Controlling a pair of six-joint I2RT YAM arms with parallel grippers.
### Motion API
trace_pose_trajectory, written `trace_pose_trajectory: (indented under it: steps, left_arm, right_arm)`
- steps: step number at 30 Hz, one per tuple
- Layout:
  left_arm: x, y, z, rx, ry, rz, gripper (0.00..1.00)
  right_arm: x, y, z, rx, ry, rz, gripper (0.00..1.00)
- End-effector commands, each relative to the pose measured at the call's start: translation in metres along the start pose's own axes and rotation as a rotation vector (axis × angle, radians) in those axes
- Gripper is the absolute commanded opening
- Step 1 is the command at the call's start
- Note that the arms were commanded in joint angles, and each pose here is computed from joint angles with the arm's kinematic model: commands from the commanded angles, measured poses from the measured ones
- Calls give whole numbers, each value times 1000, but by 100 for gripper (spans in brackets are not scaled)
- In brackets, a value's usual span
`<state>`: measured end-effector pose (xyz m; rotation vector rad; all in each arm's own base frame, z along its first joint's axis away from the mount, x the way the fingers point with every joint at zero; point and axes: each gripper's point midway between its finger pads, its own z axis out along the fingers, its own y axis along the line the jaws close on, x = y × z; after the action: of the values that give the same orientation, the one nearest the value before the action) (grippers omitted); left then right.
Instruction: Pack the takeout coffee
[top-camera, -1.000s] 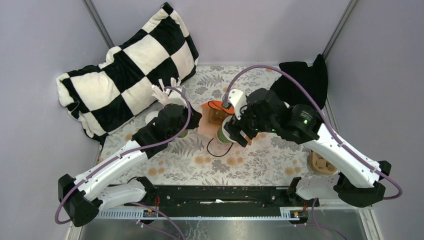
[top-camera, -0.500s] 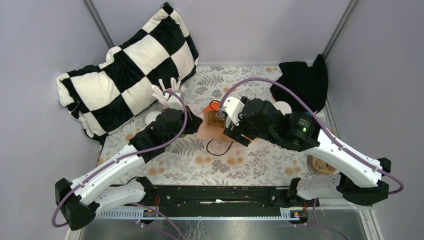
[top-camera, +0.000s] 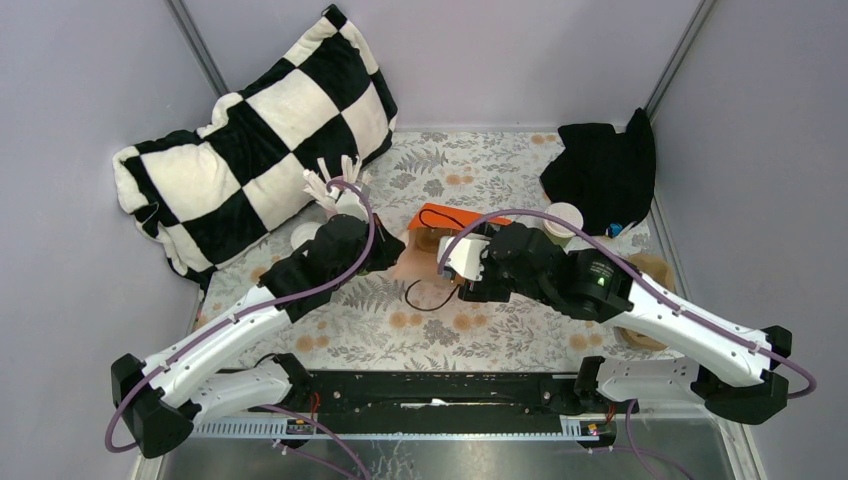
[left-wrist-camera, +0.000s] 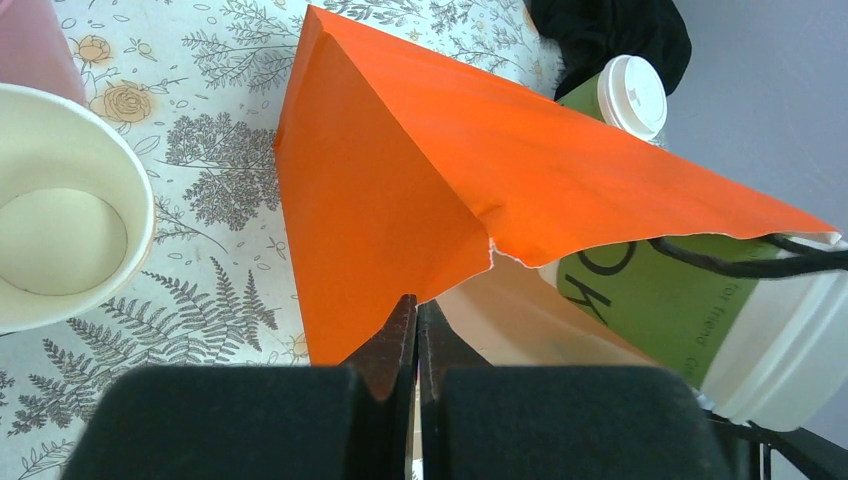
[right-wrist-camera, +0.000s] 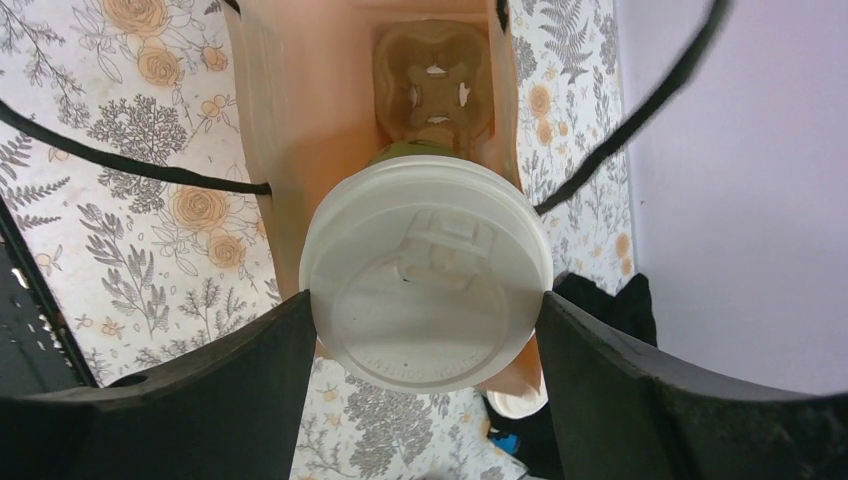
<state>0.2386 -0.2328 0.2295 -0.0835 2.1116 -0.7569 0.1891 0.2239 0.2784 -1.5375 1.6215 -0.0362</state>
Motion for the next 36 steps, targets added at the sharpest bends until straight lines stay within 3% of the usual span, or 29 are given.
trace_pose_trajectory:
  steps: [1,9,19,36]
  left_arm:
    - [-9,-6,-8,15,-22,-12,0]
    - [-31,-27,-7,78,-86,9,0]
    - [-24,-20,-8,91,-95,7,0]
    - [-16,-27,-3,139,-74,9,0]
  right_arm:
    - [-19,-3,9,11,-94,-110,52]
    - [-16,12,26,-19,-114,-144,52]
    - [-6,0,49,37,-3,-297,52]
    - [-1,21,91,-6,65,-229,52]
